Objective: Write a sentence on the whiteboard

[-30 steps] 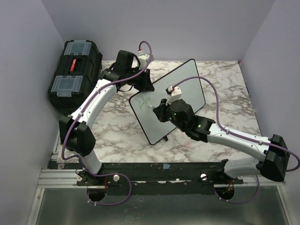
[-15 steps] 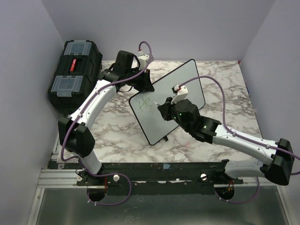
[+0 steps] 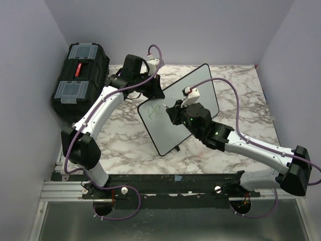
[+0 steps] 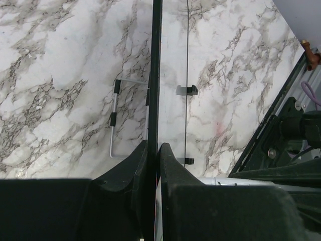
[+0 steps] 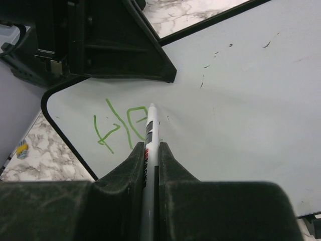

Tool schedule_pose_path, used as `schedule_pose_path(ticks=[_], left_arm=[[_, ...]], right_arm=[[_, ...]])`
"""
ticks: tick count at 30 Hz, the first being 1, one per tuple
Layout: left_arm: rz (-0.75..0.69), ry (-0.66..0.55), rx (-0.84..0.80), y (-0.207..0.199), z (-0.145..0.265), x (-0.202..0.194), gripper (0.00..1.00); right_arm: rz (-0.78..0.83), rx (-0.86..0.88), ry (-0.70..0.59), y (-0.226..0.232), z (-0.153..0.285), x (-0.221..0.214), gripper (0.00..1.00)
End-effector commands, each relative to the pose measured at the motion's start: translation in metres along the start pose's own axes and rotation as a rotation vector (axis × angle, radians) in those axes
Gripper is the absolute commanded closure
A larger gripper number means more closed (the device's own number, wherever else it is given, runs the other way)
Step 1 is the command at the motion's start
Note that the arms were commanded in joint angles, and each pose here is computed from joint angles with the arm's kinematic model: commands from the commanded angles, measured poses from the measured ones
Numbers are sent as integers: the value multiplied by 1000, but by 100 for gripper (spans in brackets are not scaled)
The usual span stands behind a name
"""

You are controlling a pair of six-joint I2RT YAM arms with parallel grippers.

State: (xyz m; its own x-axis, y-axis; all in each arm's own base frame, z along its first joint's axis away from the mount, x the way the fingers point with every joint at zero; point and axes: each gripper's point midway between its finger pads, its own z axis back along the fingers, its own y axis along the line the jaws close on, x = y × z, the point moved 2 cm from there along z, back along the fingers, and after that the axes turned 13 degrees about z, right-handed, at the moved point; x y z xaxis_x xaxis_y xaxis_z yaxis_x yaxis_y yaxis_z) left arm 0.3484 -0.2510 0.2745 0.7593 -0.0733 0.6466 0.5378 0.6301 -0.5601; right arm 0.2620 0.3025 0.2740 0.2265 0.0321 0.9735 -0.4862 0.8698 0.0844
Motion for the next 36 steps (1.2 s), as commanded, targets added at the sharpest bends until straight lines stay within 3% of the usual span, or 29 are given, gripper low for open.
schedule_pose_path(ticks=[1, 23, 36], left_arm=[[-122, -118, 78, 4, 17, 25, 100], [-121, -116, 75, 4, 16, 26, 100], [-119, -113, 81, 6, 15, 25, 100]], right_arm=[[-16, -54, -26, -9, -6, 12, 99], [5, 15, 26, 2, -17, -3, 99], [-12, 52, 125, 0, -3, -44, 99]])
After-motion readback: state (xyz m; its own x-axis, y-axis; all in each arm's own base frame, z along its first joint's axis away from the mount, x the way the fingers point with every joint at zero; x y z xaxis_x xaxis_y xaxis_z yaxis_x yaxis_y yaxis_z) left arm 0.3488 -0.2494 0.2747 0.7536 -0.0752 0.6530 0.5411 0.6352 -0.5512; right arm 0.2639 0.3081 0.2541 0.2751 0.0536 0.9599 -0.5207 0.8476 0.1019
